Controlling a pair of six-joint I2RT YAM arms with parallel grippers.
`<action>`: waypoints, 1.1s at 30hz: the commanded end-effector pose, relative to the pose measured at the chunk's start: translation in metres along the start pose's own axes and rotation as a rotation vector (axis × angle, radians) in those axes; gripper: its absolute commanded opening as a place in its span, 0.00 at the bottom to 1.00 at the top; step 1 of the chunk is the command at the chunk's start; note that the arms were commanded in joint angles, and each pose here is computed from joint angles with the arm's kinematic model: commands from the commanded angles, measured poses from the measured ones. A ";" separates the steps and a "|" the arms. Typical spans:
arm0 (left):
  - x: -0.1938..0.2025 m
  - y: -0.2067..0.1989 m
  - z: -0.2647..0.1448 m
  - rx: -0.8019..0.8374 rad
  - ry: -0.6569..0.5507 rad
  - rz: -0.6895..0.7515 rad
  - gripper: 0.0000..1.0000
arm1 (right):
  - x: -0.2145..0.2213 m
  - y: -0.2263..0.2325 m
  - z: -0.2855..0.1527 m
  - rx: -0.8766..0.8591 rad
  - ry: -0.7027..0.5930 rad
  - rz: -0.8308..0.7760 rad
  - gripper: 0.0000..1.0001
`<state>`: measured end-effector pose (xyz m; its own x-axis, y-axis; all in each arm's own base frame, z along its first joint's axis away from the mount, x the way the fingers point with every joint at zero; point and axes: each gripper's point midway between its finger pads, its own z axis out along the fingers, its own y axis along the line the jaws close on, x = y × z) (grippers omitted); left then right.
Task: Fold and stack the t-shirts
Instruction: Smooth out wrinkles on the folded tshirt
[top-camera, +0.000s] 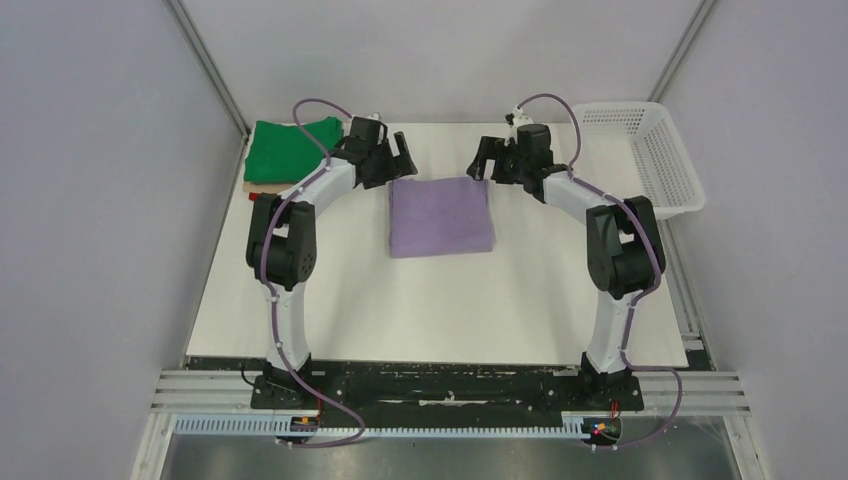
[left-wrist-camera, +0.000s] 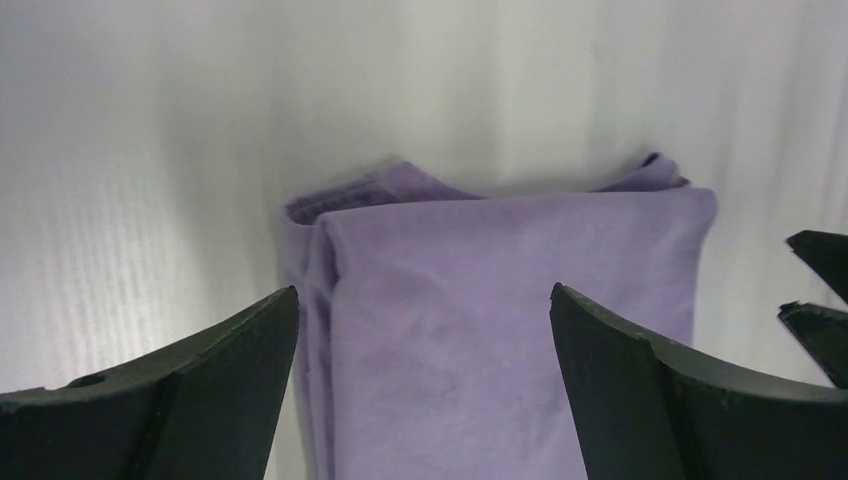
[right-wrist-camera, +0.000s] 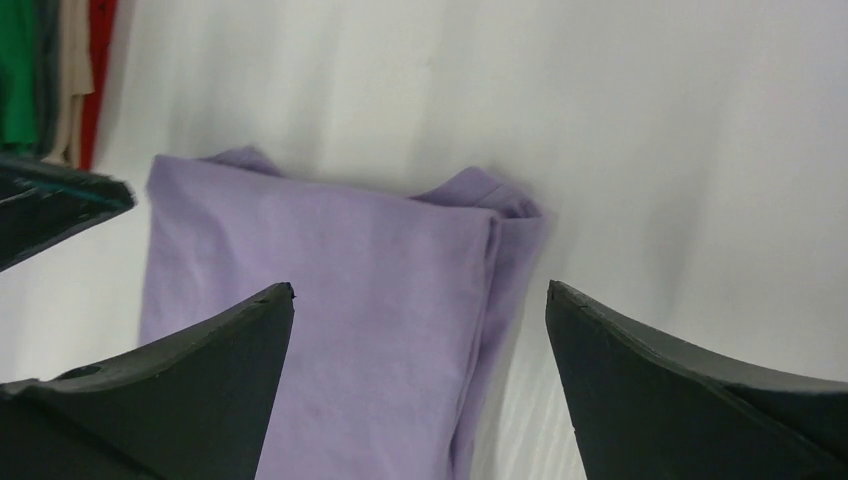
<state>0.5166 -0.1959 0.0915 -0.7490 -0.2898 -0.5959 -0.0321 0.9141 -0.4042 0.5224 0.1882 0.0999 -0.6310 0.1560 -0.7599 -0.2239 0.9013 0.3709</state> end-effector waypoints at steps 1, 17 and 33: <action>-0.026 -0.061 -0.025 0.259 -0.027 -0.020 1.00 | -0.023 0.053 -0.027 -0.229 -0.080 0.014 0.98; 0.037 -0.011 0.043 0.106 0.171 -0.092 1.00 | 0.055 0.038 0.058 -0.274 0.117 0.179 0.98; 0.165 0.006 -0.066 0.132 0.272 -0.084 1.00 | 0.190 0.039 -0.074 -0.142 0.298 0.081 0.98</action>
<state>0.4139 -0.2267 0.0489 -0.8522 -0.2885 -0.4365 0.0294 0.8066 -0.5904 0.3999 0.2461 0.0448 -0.7520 0.1718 -0.6364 -0.3352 0.7316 0.5937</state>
